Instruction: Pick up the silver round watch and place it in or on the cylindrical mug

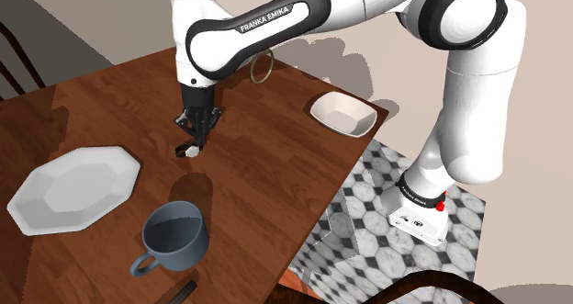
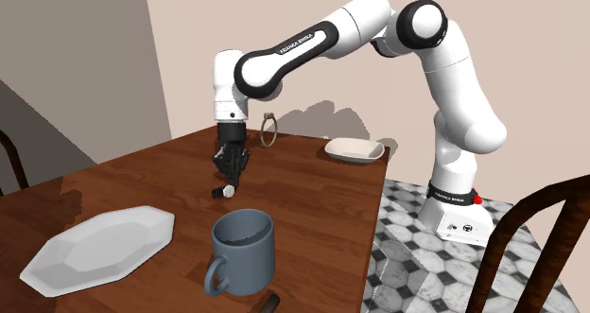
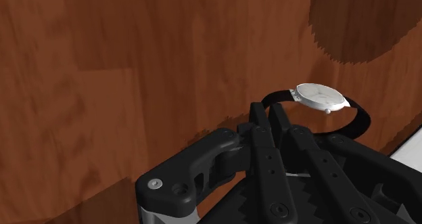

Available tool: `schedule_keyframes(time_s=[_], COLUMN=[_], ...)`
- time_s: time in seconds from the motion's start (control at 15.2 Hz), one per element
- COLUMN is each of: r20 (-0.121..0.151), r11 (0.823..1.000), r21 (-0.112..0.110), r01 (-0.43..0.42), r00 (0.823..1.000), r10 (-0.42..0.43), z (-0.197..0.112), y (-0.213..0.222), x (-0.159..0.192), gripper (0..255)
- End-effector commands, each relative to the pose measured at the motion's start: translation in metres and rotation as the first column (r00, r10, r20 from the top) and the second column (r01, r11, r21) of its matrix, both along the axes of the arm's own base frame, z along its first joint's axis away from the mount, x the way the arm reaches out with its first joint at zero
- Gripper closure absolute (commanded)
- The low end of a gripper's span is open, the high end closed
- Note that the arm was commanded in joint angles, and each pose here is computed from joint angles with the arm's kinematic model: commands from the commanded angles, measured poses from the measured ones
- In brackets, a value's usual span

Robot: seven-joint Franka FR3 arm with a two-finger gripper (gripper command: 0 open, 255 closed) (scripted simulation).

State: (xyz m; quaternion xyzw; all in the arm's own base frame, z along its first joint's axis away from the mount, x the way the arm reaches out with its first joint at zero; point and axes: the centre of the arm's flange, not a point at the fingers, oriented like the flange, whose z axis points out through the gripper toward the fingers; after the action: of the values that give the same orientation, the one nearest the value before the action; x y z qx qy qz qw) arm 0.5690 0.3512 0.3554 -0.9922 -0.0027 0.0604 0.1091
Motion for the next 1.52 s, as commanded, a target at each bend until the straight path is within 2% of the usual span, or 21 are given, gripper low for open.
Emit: schedule_keyframes(time_s=[0.0,1.45], r20=[0.000,0.000], r11=[1.000,1.000], r21=[0.000,0.000], r01=[0.000,0.000], r00=[1.000,1.000], r10=[0.000,0.000], z=[0.011,0.127], y=[0.000,0.000], x=[-0.001,-0.001], gripper=[255,255])
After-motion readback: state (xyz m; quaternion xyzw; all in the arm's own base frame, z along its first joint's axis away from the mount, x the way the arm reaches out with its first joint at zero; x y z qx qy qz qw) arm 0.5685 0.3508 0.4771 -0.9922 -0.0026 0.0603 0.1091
